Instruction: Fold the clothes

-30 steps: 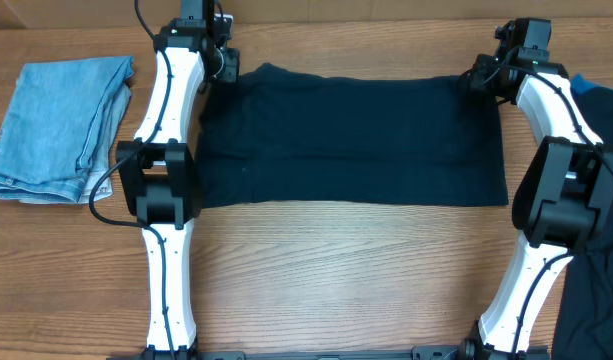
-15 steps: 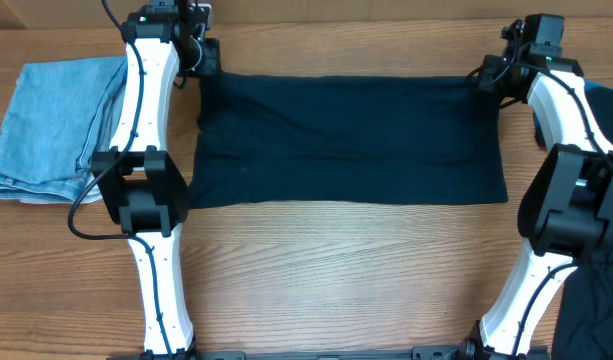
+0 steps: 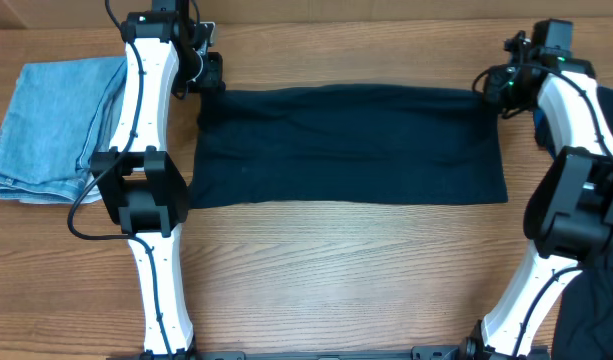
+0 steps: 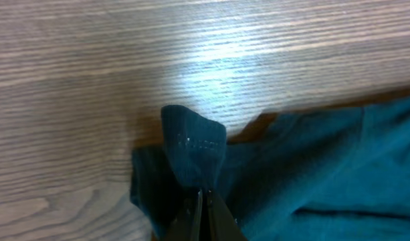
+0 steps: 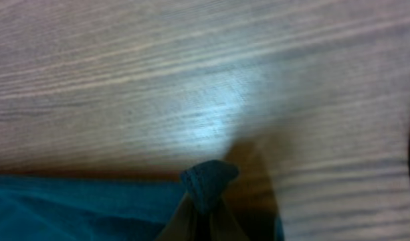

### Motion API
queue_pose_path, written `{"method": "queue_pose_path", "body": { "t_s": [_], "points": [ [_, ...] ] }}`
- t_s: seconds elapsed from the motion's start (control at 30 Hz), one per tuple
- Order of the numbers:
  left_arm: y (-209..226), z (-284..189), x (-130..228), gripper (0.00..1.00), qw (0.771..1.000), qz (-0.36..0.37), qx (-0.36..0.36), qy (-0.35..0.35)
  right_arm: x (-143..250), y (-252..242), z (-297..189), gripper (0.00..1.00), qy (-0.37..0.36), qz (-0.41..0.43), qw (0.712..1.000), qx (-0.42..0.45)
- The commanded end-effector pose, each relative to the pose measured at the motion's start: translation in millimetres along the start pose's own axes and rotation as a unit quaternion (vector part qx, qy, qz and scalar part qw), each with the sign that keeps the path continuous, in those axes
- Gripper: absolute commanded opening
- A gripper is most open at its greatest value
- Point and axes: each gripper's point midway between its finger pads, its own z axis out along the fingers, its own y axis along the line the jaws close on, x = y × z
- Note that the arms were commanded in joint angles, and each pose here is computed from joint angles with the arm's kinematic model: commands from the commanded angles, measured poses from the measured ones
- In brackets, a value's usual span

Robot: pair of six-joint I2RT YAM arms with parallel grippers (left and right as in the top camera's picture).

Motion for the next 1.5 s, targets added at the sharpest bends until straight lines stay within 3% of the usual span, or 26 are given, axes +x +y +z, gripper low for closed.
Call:
{"method": "queue_pose_path", "body": {
  "t_s": [0.0,0.73,1.47],
  "points": [
    [-14,-31,-11,0.04,0.999,0.0,0.017,-0.031,-14,-6,-43,0.04,-0.029,-0.002,0.999,-0.017],
    [-18,-37,40,0.04,0.996,-0.048,0.018,0.071,37,-3,-47,0.04,0.074,-0.013,0.997,-0.032],
    [-11,-32,81,0.04,0.983,-0.094,-0.007,0.155,71,-12,-36,0.04,0.126,-0.003,0.992,-0.014]
  ]
}}
